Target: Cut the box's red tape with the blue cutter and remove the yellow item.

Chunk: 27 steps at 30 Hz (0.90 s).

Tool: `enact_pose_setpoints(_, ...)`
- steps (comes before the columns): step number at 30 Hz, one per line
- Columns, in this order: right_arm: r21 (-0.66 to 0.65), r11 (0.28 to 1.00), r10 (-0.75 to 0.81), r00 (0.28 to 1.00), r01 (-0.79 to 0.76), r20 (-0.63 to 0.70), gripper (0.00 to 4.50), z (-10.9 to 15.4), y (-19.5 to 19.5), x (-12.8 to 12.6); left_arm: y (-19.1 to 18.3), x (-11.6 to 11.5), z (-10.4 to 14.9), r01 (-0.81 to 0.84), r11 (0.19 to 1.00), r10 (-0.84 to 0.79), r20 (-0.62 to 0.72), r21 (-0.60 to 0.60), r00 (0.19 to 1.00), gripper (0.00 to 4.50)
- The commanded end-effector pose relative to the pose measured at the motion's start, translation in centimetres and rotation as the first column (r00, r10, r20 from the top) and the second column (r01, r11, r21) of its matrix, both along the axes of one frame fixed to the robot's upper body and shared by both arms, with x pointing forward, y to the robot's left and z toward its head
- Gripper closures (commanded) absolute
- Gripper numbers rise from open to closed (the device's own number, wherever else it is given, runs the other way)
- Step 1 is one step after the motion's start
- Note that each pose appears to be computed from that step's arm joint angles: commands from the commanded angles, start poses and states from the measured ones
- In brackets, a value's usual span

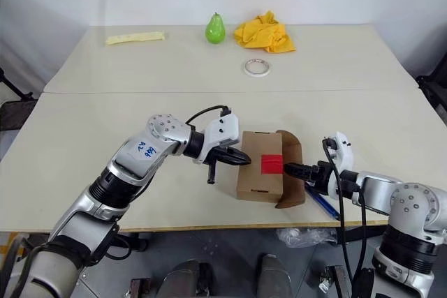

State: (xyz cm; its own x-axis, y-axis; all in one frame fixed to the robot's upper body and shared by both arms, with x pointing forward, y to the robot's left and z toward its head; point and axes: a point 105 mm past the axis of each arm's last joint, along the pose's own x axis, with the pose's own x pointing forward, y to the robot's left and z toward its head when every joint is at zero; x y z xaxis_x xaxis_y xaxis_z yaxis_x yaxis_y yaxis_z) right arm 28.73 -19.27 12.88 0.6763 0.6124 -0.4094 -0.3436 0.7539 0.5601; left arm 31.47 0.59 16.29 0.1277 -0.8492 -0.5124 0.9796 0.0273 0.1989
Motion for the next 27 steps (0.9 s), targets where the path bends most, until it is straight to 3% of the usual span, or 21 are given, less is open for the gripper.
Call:
enact_pose_setpoints(1,-0.034,0.999,-0.011,0.997,0.014,0.072,3.37,1.5,-0.3,-0.5,0.0,-0.4,-1.2,0.005,1.000,-0.004,-0.028,0.031,1.000,4.50)
enact_pose_setpoints(5,-0.114,0.993,-0.029,0.994,0.041,0.101,4.48,2.0,-0.8,-1.0,0.0,-0.4,-1.3,0.008,1.000,-0.007,-0.026,0.027,1.000,4.50)
enact_pose_setpoints(16,-0.303,0.946,-0.037,0.968,0.114,0.250,4.48,6.3,0.0,-0.9,-1.0,0.2,-1.1,0.009,1.000,-0.009,-0.019,-0.018,1.000,4.50)
enact_pose_setpoints(27,-0.330,0.918,-0.132,0.953,0.221,0.272,4.48,9.3,3.9,-0.9,-1.4,2.0,0.0,-0.073,0.992,0.076,0.024,-0.103,0.997,4.50)
